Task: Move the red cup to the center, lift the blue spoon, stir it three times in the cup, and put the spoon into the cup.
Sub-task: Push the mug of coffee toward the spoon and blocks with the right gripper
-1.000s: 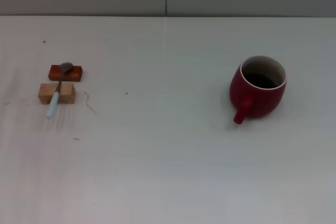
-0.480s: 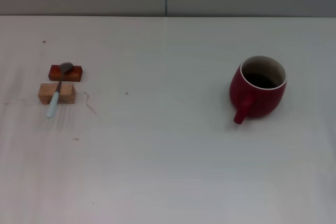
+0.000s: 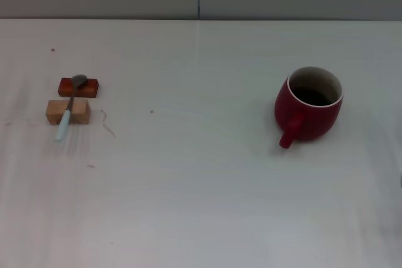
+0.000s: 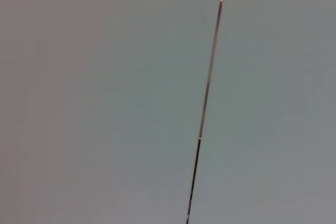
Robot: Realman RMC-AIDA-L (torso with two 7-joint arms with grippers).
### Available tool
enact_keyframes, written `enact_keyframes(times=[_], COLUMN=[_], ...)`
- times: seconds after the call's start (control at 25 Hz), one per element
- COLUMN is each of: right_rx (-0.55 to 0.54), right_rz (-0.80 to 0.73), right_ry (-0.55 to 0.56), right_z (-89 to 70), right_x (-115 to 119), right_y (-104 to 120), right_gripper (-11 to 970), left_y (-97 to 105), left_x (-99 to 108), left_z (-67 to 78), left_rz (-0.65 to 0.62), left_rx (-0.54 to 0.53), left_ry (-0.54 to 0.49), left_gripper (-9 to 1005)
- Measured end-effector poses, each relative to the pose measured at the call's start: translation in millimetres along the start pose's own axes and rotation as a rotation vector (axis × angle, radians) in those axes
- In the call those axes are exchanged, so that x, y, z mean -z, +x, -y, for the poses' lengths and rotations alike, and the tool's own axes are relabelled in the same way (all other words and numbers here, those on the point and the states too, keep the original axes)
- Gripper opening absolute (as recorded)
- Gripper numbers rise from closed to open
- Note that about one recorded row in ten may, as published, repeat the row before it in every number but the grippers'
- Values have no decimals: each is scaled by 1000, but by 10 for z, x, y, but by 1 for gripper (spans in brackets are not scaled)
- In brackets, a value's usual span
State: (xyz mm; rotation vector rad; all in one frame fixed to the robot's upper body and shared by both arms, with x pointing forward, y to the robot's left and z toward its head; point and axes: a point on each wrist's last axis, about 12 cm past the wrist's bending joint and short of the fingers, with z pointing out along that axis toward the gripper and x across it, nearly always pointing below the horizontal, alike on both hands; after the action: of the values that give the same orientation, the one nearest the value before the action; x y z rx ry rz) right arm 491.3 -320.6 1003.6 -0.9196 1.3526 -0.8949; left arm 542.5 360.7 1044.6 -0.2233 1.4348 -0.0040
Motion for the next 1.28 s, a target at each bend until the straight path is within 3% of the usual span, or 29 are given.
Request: enact_keyframes(times=[0.24,1.28], right_rx=[108,77], right_rz=[55,218], right_ry=[-68,-252], right_z=[-104,-459], right_x=[-28,-30], right_y=[-113,-604], right_gripper=[62,62], left_y=[0,3], left_x=[21,106], left_z=[18,-6], left_rz=[11,31], left_rx=[5,9], left_ry=[7,10], left_gripper=[826,825])
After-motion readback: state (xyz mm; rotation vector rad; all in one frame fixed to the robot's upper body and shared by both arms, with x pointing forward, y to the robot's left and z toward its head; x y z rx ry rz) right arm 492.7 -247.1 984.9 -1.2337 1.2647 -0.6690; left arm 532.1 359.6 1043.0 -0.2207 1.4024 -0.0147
